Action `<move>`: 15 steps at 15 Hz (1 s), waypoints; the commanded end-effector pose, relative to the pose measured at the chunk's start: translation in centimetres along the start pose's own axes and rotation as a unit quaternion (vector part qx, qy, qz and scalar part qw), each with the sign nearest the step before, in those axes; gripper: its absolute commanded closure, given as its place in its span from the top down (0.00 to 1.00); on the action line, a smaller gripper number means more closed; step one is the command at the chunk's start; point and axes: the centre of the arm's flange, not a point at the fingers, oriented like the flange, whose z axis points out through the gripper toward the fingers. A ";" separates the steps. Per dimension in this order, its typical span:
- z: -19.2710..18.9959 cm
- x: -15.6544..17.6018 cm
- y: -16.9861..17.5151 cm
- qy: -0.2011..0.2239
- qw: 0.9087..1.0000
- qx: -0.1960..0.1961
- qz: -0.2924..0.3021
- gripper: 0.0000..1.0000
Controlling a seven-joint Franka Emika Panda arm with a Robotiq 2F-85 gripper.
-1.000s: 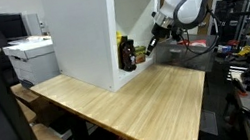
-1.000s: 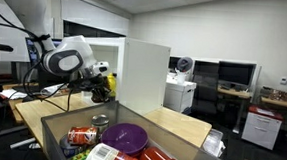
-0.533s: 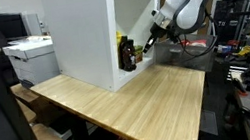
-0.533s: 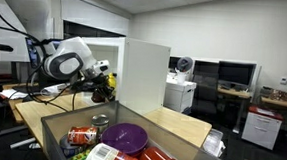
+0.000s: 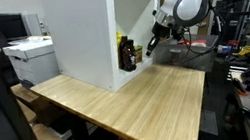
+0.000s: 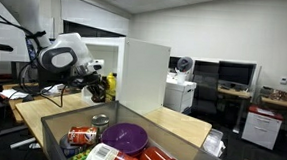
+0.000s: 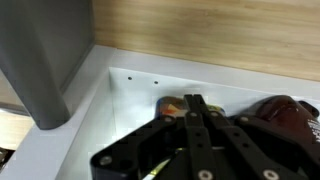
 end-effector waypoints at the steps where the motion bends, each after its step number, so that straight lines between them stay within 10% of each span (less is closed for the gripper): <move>1: -3.8 -0.2 -1.6 0.015 1.000 0.008 0.023 0.04; 3: -6.4 1.9 -2.5 0.045 0.999 0.003 0.027 0.04; 4: -6.6 2.0 -2.3 0.048 0.998 0.003 0.026 0.29; 6: -2.2 2.6 -0.7 0.043 0.999 0.007 0.019 0.14; 11: -2.3 2.9 -0.7 0.046 0.999 0.007 0.019 0.30; 12: -2.3 2.9 -0.7 0.046 0.999 0.007 0.019 0.55; 15: -3.0 3.4 -0.7 0.052 0.998 -0.006 0.021 0.67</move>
